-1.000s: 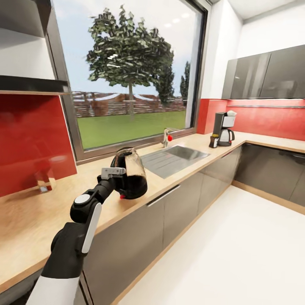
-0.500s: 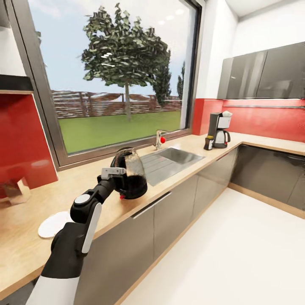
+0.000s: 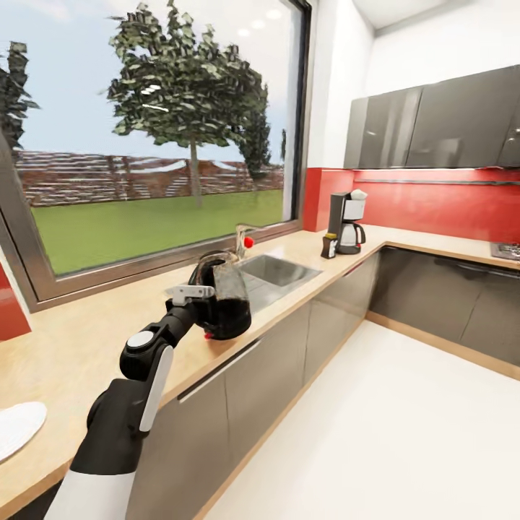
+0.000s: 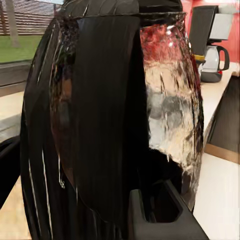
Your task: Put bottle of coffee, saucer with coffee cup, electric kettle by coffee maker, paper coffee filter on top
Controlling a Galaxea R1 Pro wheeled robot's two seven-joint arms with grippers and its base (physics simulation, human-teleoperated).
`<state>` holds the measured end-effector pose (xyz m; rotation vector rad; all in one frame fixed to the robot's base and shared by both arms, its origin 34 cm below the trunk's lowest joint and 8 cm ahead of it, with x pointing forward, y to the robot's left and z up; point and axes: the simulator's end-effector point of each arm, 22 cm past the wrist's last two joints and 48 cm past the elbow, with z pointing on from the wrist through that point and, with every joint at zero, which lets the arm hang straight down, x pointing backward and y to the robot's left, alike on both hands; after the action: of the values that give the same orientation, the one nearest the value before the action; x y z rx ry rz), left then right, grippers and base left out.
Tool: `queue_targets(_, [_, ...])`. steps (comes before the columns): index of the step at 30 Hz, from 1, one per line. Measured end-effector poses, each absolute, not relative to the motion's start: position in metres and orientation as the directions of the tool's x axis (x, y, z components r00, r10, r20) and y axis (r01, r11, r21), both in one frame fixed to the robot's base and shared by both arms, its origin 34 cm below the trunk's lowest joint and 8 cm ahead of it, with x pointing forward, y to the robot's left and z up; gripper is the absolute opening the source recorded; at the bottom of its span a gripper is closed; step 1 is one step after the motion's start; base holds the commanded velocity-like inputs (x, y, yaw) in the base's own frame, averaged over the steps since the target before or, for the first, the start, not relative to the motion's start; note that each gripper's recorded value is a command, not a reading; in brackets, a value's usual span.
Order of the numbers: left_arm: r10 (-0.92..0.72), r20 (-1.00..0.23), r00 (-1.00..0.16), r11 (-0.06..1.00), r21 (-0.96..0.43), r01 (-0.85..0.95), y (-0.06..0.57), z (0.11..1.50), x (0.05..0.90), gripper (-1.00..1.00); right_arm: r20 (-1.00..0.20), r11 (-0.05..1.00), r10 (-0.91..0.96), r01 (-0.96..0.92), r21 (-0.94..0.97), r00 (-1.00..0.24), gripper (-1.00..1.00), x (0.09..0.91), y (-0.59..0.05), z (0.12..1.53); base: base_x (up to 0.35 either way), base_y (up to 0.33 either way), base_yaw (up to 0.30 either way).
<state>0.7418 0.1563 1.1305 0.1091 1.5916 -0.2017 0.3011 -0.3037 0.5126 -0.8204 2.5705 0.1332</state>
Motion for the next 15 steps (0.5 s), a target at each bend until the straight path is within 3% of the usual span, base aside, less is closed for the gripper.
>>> queue_targets(15, [-0.056, -0.998, -0.033, 0.979, -0.062, 0.195, 0.1563, 1.1306, 0.7417, -1.0, -0.434, 0.82, -0.529, -0.571, -0.04, -0.729, 1.0, 0.3012, -0.3037, 0.5126, 0.257, -0.197, -0.151])
